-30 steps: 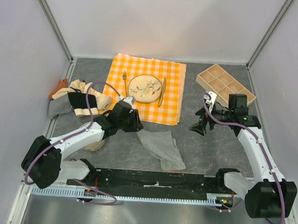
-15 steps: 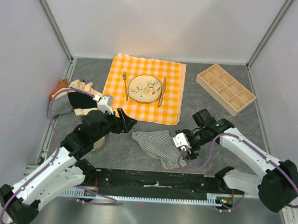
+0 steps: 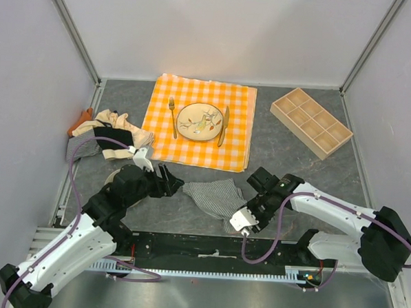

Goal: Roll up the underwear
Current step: Flatten out the underwear at the center of the board.

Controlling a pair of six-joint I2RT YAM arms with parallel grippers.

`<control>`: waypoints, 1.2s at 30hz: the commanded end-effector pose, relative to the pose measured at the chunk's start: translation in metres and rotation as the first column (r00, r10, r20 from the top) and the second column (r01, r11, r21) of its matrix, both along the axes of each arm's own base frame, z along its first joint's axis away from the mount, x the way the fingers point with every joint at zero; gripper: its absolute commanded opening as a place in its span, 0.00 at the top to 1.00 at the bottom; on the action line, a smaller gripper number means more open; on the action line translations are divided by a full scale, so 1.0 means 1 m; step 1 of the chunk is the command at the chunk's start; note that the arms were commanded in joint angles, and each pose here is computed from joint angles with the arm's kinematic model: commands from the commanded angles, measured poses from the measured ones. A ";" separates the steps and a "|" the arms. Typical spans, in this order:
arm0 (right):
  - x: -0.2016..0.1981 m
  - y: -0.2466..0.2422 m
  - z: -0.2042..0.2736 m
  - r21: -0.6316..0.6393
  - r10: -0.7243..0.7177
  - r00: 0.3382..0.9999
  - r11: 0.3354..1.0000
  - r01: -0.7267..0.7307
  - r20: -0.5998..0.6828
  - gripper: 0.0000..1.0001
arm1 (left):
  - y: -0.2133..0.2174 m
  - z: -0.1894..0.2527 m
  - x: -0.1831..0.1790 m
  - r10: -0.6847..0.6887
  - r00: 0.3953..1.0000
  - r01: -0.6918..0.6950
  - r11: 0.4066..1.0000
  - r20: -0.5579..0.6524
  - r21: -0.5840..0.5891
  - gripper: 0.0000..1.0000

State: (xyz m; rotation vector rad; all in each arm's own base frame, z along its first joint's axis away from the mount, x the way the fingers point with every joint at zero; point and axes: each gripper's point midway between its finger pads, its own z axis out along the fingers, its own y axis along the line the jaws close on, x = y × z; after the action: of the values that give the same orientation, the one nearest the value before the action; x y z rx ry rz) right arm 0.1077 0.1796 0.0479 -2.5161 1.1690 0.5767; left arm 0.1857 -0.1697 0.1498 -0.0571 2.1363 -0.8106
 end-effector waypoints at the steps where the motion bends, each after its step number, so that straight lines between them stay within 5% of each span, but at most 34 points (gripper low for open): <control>1: 0.012 0.008 -0.002 -0.004 -0.028 0.998 1.000 0.028 0.056 0.58 | -0.006 0.005 -0.005 -0.013 1.000 0.012 0.999 -0.020 -0.053 0.23; 7: 0.007 0.031 0.027 0.079 -0.098 0.995 0.992 0.099 -0.025 1.00 | -0.010 0.009 -0.010 -0.047 0.999 0.046 0.996 -0.016 -0.071 0.23; 16: 0.014 0.078 0.099 0.144 -0.319 0.896 0.916 0.376 -0.309 1.00 | -0.018 0.020 -0.022 -0.138 0.990 0.140 0.986 0.023 -0.095 0.24; 19: 0.020 0.083 0.097 0.105 -0.354 0.844 0.898 0.426 -0.402 0.91 | -0.027 0.027 -0.029 -0.204 0.978 0.207 0.970 0.039 -0.126 0.25; 27: 0.020 0.074 0.037 -0.076 -0.455 0.775 0.878 0.472 -0.438 0.80 | -0.037 0.006 -0.042 -0.287 0.958 0.282 0.946 -0.009 -0.157 0.28; 33: 0.020 0.068 0.026 -0.096 -0.444 0.794 0.889 0.448 -0.414 0.78 | -0.041 -0.003 -0.047 -0.306 0.952 0.296 0.938 -0.032 -0.181 0.29; 36: 0.018 0.071 0.028 -0.080 -0.419 0.802 0.900 0.428 -0.427 0.68 | -0.042 -0.003 -0.048 -0.314 0.949 0.303 0.934 -0.035 -0.187 0.29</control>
State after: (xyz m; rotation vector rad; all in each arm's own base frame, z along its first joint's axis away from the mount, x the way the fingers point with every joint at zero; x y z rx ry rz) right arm 0.1266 0.2430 0.0737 -2.0328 1.8753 1.0046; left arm 0.1412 -0.2009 0.1330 0.1447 2.2042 -1.1024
